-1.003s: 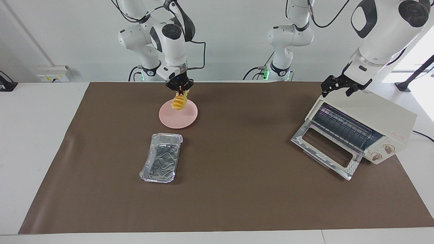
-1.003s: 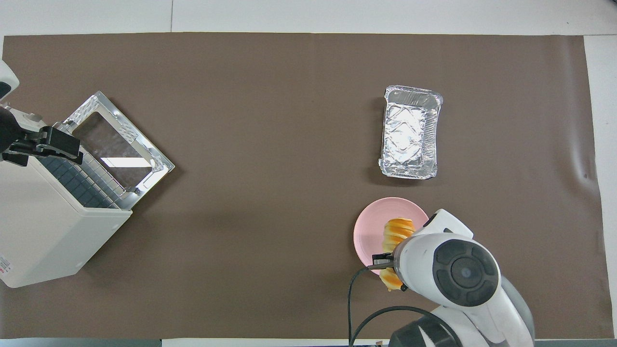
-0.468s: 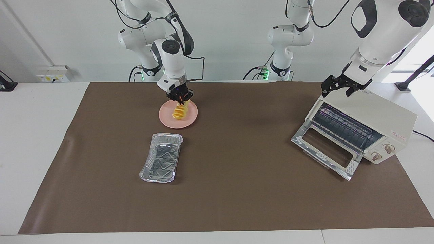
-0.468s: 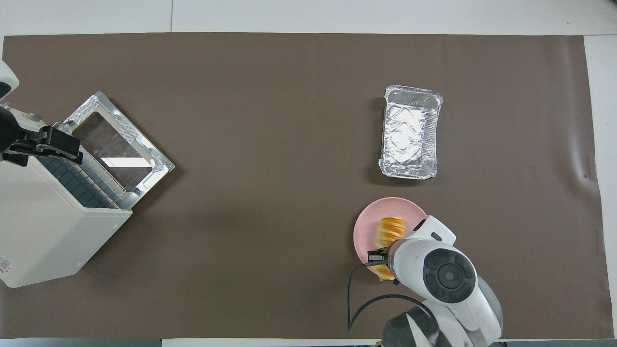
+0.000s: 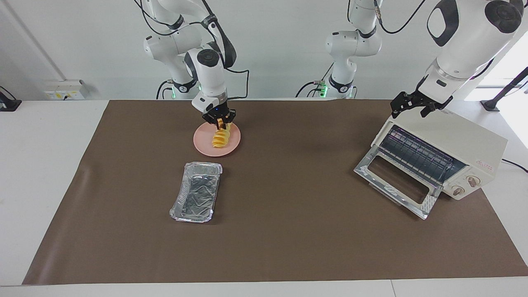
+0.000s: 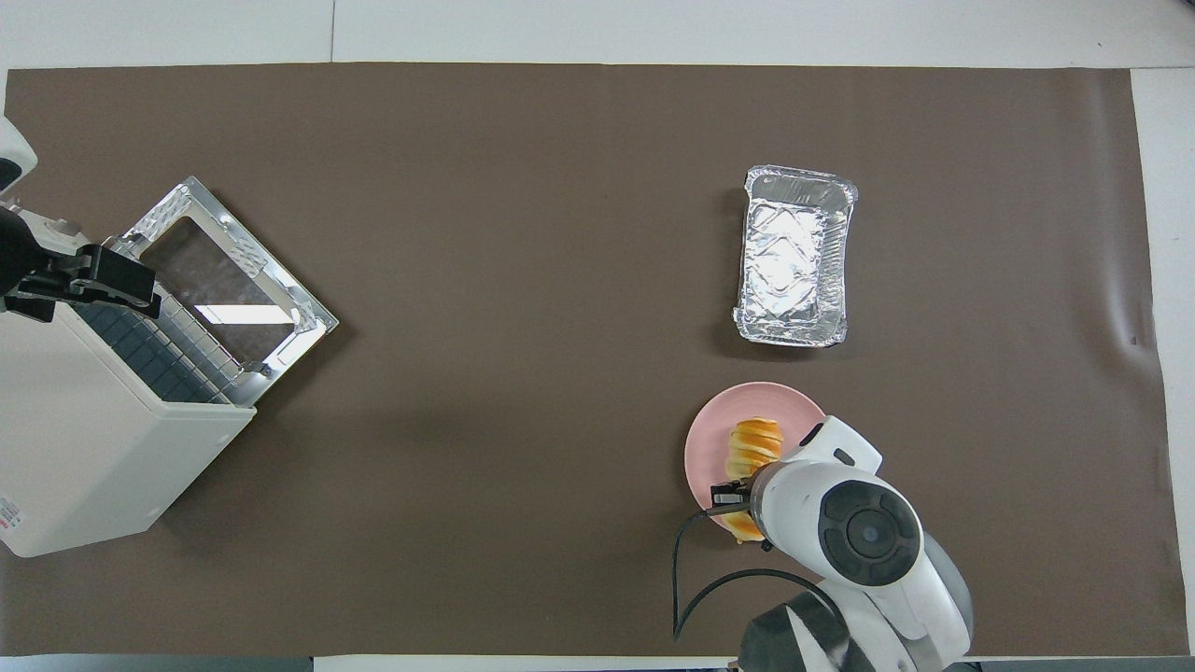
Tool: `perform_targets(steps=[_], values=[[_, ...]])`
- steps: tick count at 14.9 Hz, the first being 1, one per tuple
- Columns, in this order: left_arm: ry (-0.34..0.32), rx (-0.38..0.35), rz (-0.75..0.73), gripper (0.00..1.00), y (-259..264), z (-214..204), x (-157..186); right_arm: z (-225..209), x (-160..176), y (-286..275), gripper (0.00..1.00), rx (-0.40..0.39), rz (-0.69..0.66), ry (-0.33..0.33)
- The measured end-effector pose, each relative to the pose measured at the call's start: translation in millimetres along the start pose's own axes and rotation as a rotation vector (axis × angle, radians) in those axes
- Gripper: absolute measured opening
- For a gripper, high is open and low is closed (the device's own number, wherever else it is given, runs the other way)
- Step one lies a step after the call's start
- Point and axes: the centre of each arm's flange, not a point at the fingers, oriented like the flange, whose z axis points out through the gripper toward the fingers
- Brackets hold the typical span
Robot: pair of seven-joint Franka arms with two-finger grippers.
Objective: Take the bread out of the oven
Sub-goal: 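Lift the bread out and carry it to the pink plate with the right gripper, then lower the bread onto the pink plate and open the right gripper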
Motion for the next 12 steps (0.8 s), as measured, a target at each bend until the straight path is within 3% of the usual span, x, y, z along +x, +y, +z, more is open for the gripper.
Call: perform_targets(steps=[5, 6, 9, 12], values=[[0.0, 0.0, 0.0, 1.0, 0, 0, 0, -16, 16, 4, 0.94, 0.011, 0.024, 0.02], [0.0, 0.0, 0.0, 1.0, 0, 0, 0, -25, 22, 5, 1.0, 0.008, 0.03, 0.012], [0.0, 0.0, 0.0, 1.0, 0, 0, 0, -61, 44, 17, 1.0, -0.001, -0.013, -0.017], [0.0, 0.0, 0.0, 1.0, 0, 0, 0, -115, 78, 64, 1.0, 0.003, -0.098, -0.032]])
